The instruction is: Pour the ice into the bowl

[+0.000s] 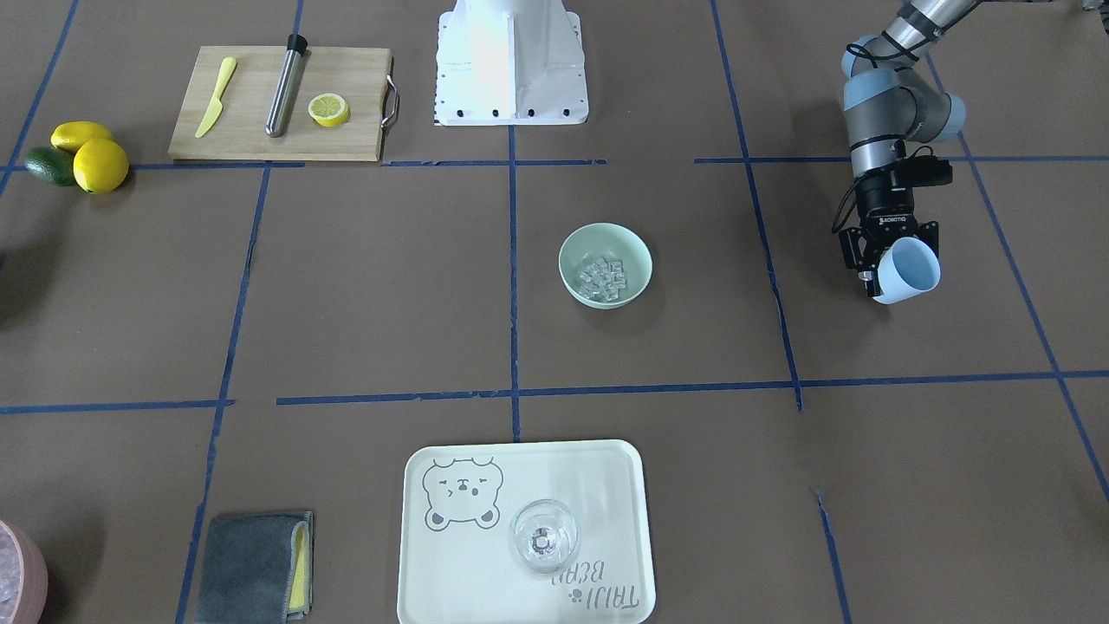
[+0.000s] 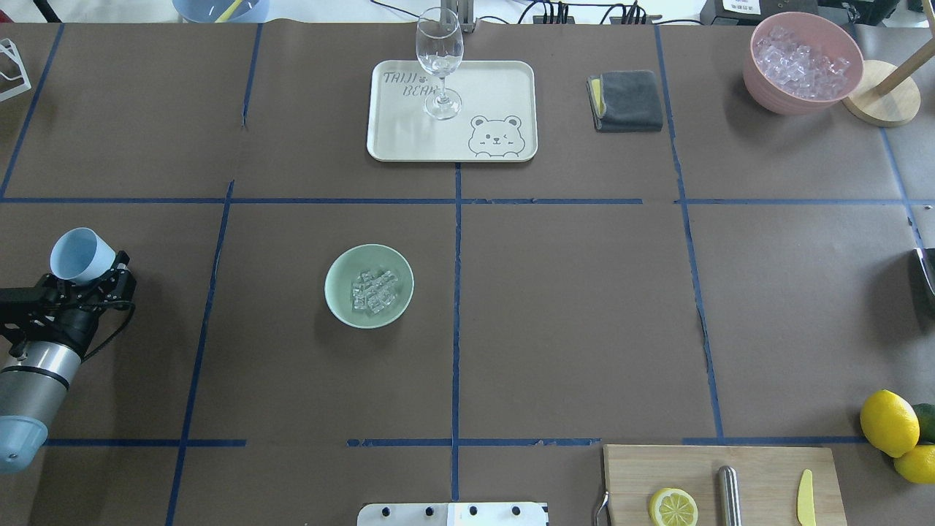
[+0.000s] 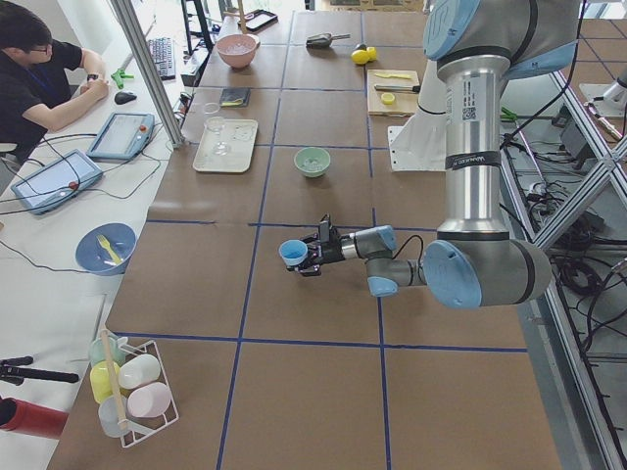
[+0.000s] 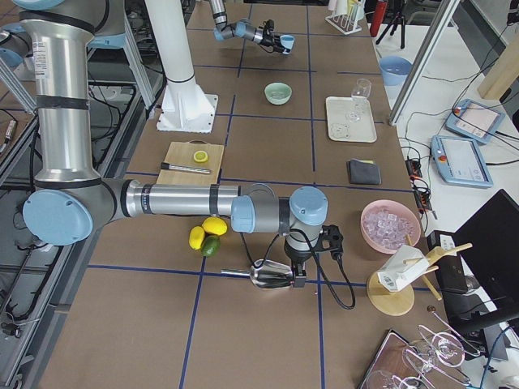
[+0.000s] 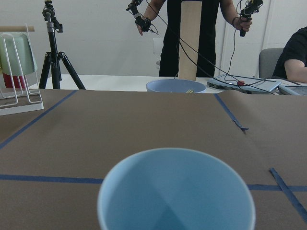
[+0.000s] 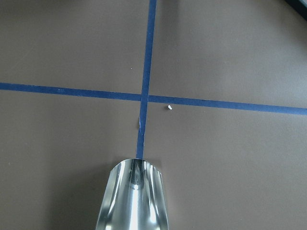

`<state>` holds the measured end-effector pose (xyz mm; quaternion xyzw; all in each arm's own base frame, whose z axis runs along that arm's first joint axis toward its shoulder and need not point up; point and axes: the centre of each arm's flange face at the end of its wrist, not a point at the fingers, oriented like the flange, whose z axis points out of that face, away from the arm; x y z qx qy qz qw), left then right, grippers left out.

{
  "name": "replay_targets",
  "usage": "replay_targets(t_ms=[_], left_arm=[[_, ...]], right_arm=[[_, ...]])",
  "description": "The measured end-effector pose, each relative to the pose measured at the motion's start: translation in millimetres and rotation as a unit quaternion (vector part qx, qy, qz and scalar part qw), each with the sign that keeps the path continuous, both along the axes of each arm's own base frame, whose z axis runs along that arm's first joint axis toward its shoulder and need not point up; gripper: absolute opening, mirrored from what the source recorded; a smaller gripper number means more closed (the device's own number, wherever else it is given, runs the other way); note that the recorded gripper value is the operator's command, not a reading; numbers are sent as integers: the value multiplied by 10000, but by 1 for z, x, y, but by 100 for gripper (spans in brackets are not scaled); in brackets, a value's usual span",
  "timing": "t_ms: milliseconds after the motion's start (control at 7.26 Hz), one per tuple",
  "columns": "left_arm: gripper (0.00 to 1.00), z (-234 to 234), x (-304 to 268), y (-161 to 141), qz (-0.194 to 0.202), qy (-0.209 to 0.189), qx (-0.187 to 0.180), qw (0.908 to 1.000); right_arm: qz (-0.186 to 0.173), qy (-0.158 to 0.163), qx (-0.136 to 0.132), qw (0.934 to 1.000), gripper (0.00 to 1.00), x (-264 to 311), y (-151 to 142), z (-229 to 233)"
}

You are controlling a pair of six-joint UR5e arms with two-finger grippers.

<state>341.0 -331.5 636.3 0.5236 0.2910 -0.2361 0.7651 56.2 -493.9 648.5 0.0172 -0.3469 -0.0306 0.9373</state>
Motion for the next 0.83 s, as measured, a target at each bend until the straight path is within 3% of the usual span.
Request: replay_targets(t_ms=[138,275,826], left_arm=[[70,2,1,1,6,-27,-1,10000],[100,2,2,1,17,-41,1,10000],[100,-9,0,1,-3,116,58,9999]], right_arm=[[3,0,4,10000,100,0,0,0],[5,0,6,10000,100,1,0,-1],[13,0,14,10000,100,1,0,-1]])
